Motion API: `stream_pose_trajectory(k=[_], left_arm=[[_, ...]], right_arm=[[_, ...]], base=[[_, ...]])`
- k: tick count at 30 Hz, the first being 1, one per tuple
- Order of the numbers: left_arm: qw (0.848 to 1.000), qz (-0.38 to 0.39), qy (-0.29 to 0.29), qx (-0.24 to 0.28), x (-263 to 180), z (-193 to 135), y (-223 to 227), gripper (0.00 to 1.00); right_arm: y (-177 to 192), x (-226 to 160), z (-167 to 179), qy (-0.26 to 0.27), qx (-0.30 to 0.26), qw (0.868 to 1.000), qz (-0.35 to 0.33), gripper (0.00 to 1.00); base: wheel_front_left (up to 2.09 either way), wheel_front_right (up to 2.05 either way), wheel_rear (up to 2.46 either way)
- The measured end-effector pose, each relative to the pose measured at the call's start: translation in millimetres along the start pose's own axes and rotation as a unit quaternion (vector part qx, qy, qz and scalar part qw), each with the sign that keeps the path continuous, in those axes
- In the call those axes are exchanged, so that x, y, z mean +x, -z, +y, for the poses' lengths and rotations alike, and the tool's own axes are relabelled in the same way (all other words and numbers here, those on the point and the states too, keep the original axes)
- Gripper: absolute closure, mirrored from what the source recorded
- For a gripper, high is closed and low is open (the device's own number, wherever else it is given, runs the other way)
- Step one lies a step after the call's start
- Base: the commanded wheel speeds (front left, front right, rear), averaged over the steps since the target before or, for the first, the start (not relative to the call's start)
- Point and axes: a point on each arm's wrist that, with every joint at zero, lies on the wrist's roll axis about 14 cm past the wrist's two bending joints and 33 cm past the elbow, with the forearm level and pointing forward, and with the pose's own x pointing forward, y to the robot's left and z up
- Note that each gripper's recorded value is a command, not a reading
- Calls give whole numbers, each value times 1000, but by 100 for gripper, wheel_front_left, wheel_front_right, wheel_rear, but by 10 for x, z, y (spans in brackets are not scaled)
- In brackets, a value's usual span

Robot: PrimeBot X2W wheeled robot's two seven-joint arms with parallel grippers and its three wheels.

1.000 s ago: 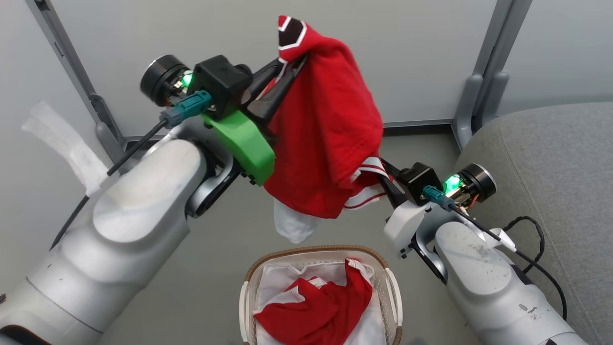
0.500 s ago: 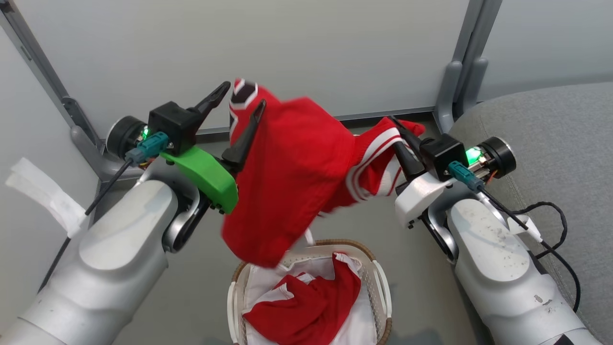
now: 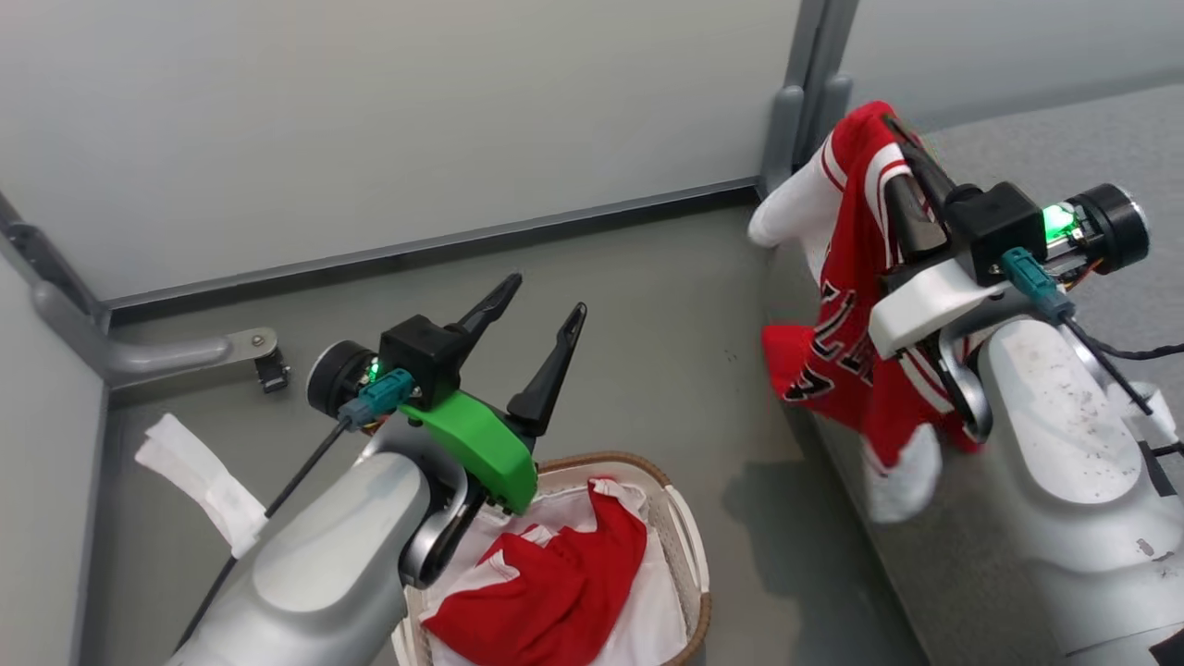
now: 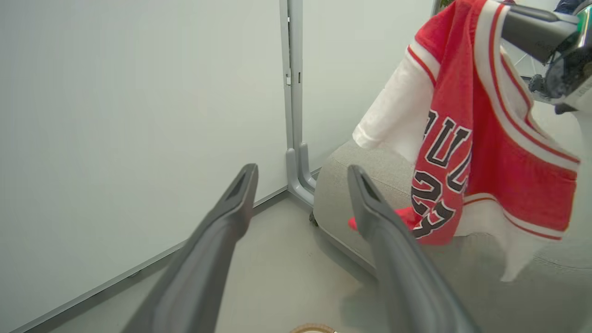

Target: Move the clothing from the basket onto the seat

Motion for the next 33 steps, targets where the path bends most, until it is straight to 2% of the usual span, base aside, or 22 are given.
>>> stream_pose_trajectory(k=[13, 26, 31, 33], left_arm=[[993, 24, 118, -18, 460, -745, 379, 0], [975, 64, 204, -56, 714, -1227, 864, 0], [970, 70, 223, -68, 727, -1330, 981, 0], [969, 70, 225, -71, 733, -1329, 1008, 0]], right_arm=[[74, -616, -925, 114, -50, 992, 34, 100], [372, -1129, -1374, 185, -73, 975, 102, 100], [576, -1205, -1466, 192, -78, 969, 136, 100], [604, -1121, -1517, 189, -82, 969, 138, 100]], base=[[0, 0, 0], [0, 0, 0], [0, 0, 0], [0, 0, 0]])
